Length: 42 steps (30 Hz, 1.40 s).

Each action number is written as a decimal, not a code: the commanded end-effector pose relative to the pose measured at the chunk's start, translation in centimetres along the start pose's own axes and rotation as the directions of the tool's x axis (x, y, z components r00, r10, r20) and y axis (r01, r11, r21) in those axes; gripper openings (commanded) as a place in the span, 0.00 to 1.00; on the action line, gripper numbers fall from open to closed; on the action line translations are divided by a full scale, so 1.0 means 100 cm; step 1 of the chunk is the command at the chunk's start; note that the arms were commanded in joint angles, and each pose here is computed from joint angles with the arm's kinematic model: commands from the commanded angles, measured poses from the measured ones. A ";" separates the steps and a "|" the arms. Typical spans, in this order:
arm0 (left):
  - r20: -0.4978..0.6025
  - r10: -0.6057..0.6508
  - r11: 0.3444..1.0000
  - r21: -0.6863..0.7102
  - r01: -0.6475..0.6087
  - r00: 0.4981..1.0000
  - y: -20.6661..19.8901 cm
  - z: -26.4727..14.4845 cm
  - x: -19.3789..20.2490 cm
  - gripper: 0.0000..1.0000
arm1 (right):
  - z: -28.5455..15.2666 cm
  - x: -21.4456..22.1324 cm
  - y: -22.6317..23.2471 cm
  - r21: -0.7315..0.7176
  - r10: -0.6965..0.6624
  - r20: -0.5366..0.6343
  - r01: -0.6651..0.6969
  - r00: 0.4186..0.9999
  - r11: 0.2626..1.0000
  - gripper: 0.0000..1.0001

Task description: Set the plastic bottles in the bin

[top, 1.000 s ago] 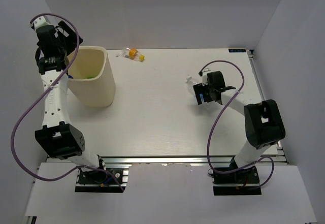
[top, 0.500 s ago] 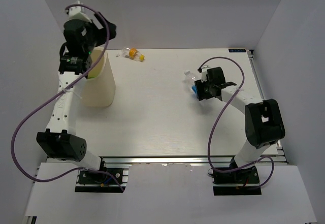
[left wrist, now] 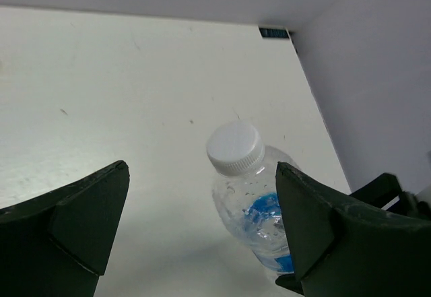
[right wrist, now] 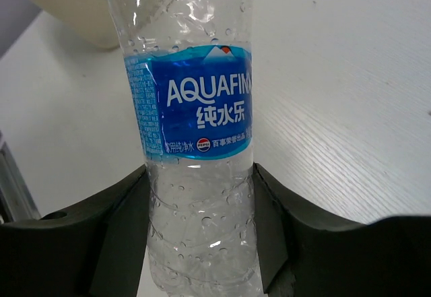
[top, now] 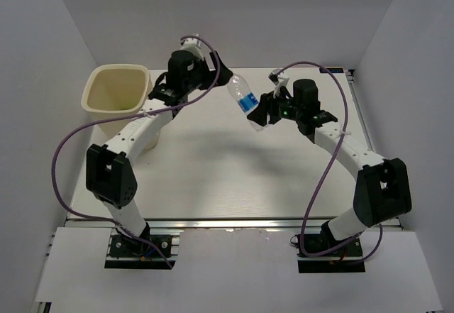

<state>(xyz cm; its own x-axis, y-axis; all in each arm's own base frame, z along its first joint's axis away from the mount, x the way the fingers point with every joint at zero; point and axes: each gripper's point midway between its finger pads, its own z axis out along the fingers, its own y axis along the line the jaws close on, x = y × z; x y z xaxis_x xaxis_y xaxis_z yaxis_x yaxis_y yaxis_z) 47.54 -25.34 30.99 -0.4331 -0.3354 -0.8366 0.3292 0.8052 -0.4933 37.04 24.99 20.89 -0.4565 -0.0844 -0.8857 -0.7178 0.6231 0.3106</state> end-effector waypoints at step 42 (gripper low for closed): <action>0.575 0.133 0.682 -0.644 0.347 0.807 0.206 -0.246 -0.232 0.05 | -0.024 -0.025 0.038 -0.101 -0.070 0.115 0.082 0.991 0.991 0.89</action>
<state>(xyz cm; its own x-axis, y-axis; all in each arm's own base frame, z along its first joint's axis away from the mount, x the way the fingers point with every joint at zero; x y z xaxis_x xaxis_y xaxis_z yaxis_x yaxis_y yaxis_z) 48.90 7.26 42.33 0.0231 -0.4770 -0.8786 -0.3472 0.8203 -0.4545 33.94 26.19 25.59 -0.3487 -0.0262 -0.9369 -0.8101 0.5111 0.2873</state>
